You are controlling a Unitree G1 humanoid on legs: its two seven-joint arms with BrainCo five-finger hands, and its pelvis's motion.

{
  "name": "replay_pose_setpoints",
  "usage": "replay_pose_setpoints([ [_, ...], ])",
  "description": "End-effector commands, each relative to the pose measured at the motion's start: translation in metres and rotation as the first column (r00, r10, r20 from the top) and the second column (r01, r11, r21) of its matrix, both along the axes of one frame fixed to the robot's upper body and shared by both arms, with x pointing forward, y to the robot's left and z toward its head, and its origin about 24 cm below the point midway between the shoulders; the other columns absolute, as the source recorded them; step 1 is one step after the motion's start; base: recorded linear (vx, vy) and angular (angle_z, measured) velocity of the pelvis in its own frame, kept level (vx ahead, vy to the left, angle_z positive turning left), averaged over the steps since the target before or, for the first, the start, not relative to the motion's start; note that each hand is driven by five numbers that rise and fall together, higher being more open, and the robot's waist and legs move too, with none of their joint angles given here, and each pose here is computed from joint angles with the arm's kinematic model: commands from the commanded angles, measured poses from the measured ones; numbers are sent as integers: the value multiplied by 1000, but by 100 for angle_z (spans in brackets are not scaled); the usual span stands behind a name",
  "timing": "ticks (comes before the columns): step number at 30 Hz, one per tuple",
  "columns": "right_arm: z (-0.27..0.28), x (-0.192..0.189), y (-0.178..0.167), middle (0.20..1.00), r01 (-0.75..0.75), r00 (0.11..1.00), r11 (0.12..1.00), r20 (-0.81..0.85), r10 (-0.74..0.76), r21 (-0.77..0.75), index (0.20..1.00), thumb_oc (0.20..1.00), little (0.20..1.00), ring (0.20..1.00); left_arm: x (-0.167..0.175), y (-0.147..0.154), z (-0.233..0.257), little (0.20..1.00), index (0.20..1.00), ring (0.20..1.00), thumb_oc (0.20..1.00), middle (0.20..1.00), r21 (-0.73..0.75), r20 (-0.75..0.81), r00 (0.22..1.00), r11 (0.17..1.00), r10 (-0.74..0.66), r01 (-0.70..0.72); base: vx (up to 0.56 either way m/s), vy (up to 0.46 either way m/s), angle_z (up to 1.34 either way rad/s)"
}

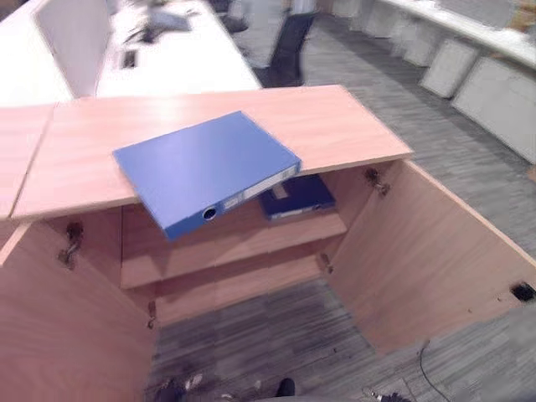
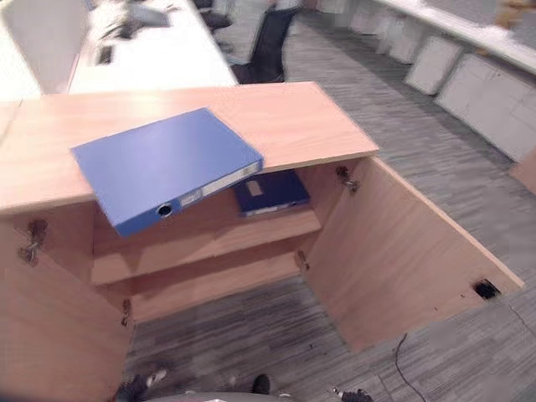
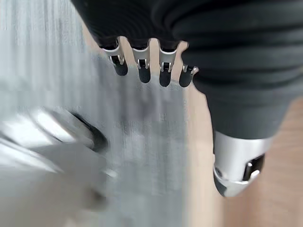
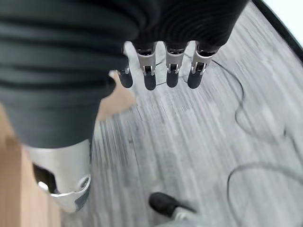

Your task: Put the empty folder in the office cabinet

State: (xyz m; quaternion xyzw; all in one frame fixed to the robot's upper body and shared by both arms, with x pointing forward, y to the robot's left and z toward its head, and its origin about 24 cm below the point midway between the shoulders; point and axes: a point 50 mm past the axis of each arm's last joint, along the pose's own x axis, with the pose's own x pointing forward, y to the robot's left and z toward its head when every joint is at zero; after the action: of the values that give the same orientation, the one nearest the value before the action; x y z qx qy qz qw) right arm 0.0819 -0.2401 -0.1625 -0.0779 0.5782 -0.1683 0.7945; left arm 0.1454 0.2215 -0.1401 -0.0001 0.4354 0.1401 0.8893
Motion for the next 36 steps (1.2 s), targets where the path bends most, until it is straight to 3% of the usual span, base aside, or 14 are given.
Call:
replay_pose_setpoints([
  [1, 13, 28, -21, 1000, 0, 996, 997, 91, 7, -78, 1000, 1000, 1000, 1000, 5, 5, 3, 1000, 1000, 1000, 1000, 1000, -22, 36, 996, 996, 84, -83, -63, -24, 32],
  [3, 16, 29, -31, 1000, 31, 995, 994, 96, -21, -103, 1000, 1000, 1000, 1000, 23, -5, 13, 1000, 1000, 1000, 1000, 1000, -55, 128, 991, 998, 49, -42, -55, -37, 52],
  [9, 13, 12, -35, 1000, 74, 996, 992, 57, -68, -105, 1000, 1000, 1000, 1000, 21, -7, 19, 1000, 1000, 1000, 1000, 1000, -96, 177, 983, 995, 53, -37, 54, 1, 56],
  [14, 12, 2, -38, 1000, 88, 996, 990, 31, -86, -109, 1000, 1000, 1000, 1000, 38, 2, 54, 1000, 1000, 1000, 1000, 1000, -6, 342, 935, 995, -90, 98, 34, 48, 39],
  [24, 9, 3, -28, 1000, 56, 998, 994, 14, -55, -95, 1000, 1000, 1000, 1000, 47, 16, 104, 1000, 1000, 1000, 1000, 1000, 134, 531, 836, 988, -140, 81, 42, 50, 3],
  [27, 7, 4, -21, 1000, 55, 998, 994, 27, -53, -91, 1000, 1000, 1000, 1000, 51, 30, 149, 1000, 1000, 1000, 1000, 1000, 408, 615, 731, 913, -296, 26, 25, 27, 3],
  [30, 4, 3, -11, 1000, 45, 999, 995, 27, -43, -88, 1000, 1000, 1000, 1000, 51, 40, 185, 1000, 1000, 1000, 1000, 1000, 672, 591, 659, 735, -464, -85, 0, 0, 0],
  [36, 2, 0, -5, 1000, 25, 999, 996, 22, -23, -82, 1000, 1000, 1000, 1000, 53, 42, 226, 1000, 1000, 1000, 1000, 1000, 845, 521, 558, 482, -646, -232, 0, 0, 0],
])
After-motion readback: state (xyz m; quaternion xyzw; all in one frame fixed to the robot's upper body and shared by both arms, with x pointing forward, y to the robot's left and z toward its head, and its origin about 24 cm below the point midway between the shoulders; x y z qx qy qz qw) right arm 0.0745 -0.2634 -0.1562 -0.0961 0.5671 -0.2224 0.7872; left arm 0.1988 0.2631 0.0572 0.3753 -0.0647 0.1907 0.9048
